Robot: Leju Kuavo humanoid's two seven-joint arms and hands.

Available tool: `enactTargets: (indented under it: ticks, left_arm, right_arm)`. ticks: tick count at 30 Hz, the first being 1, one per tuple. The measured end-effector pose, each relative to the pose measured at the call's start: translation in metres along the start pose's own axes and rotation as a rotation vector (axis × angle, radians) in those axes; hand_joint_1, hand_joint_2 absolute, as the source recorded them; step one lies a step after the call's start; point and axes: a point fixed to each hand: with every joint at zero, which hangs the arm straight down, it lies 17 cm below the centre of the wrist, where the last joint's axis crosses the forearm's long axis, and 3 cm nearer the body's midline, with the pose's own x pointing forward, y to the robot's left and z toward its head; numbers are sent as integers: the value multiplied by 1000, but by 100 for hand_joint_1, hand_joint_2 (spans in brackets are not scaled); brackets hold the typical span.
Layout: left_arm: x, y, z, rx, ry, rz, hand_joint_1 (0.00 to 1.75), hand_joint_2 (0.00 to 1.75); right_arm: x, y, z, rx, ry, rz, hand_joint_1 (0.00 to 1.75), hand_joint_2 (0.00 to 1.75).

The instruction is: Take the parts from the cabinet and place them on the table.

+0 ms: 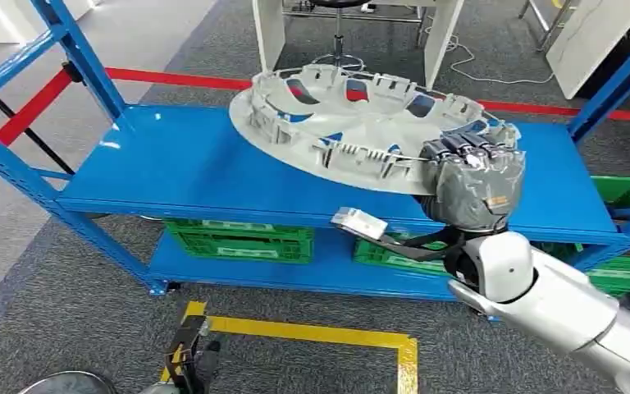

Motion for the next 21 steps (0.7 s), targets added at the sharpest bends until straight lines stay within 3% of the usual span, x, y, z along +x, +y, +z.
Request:
enactTargets:
  ticks: [21]
  left_arm:
    - [14, 6, -5, 25, 14, -26, 0, 0]
  right_arm:
    - [-7, -16, -8, -42, 3, -4, 175, 175]
